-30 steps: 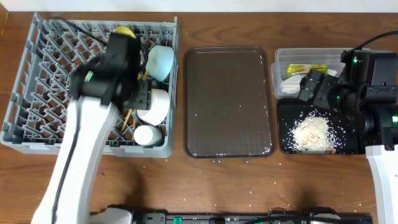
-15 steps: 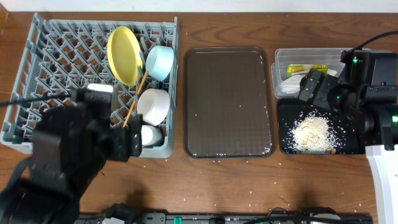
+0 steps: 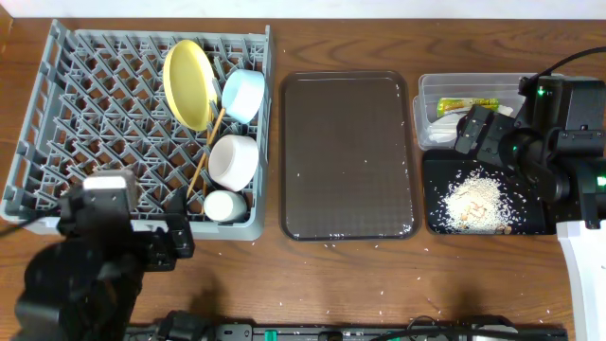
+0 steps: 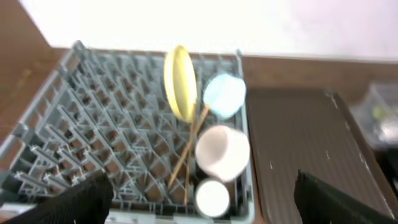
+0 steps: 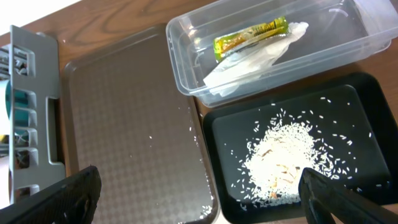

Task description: Sort waste into correct bins and load items into the dishwasher

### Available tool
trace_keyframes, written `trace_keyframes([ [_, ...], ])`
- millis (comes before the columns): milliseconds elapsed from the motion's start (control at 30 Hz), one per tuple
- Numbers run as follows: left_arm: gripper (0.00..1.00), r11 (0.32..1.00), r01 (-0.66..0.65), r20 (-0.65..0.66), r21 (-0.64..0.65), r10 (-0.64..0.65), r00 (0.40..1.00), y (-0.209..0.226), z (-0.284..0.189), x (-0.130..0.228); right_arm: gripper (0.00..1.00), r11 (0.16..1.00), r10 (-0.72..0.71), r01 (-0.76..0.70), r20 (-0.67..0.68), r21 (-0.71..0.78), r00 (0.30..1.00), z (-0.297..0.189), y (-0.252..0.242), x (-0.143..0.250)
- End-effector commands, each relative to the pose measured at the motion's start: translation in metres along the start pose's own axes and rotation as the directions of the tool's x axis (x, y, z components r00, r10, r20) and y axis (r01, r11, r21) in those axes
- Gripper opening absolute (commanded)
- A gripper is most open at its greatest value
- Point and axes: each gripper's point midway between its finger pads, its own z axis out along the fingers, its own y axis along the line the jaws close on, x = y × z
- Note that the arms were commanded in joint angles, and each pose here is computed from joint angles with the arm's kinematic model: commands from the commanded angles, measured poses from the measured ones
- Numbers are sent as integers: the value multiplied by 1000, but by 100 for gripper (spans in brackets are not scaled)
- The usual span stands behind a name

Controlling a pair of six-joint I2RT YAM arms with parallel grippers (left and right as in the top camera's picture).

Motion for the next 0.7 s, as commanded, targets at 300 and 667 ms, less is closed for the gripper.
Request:
trace_keyframes([
  [300, 95, 996, -69, 198, -54, 79, 977, 17, 51, 53, 99, 1000, 17, -17, 12, 8, 1000, -2, -3, -3],
  [667, 95, 996, -77, 294, -44, 86, 952, 23, 105, 112, 99, 1000, 17, -17, 12, 8, 1000, -2, -3, -3],
])
